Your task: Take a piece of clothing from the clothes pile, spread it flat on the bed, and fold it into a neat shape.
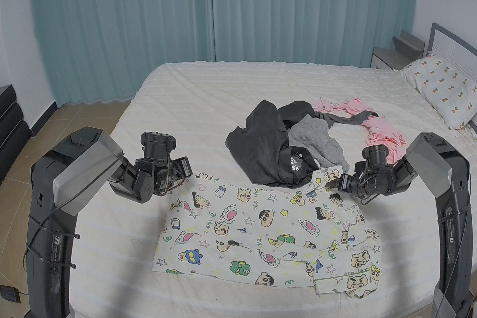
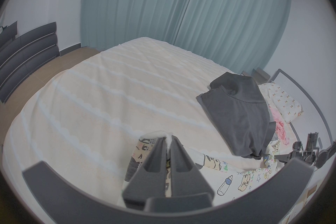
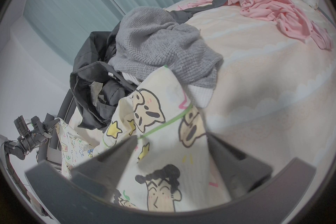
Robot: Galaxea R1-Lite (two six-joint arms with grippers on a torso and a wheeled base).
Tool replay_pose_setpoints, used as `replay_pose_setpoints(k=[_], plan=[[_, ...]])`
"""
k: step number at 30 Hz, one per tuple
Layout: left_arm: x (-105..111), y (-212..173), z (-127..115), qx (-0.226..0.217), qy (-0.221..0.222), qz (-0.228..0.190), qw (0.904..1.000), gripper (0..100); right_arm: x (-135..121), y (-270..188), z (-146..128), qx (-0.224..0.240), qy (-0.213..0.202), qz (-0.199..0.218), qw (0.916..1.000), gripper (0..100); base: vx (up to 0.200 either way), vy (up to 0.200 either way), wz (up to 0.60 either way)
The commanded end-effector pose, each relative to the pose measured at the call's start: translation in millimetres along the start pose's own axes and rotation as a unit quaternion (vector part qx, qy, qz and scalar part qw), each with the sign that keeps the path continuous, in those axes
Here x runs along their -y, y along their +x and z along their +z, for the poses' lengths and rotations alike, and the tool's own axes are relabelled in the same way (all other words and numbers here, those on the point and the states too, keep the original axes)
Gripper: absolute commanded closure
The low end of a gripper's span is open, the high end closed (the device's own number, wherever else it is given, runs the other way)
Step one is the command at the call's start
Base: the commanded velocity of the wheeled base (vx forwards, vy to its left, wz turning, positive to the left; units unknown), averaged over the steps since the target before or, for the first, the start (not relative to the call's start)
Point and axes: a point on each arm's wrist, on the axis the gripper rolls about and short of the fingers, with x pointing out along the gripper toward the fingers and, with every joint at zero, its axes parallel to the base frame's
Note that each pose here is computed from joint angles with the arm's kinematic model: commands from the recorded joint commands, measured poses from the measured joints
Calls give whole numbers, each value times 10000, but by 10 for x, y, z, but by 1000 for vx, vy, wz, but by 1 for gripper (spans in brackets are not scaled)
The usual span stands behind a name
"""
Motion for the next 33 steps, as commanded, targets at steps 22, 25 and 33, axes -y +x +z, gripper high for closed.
replay_pose_setpoints(k=[22, 25, 33], plan=[[31, 12, 98, 349, 33, 284, 9990, 100, 77, -478, 83, 1209, 288, 880, 9883, 100, 0, 0, 0], [35, 15, 89, 340, 45, 281, 9990, 100, 77, -498, 52, 1200, 282, 883, 9884, 100, 0, 0, 0], [17, -5, 56, 254, 60, 313, 9992, 100, 33, -660, -39, 1008, 220, 1298, 9862, 100, 0, 0, 0]])
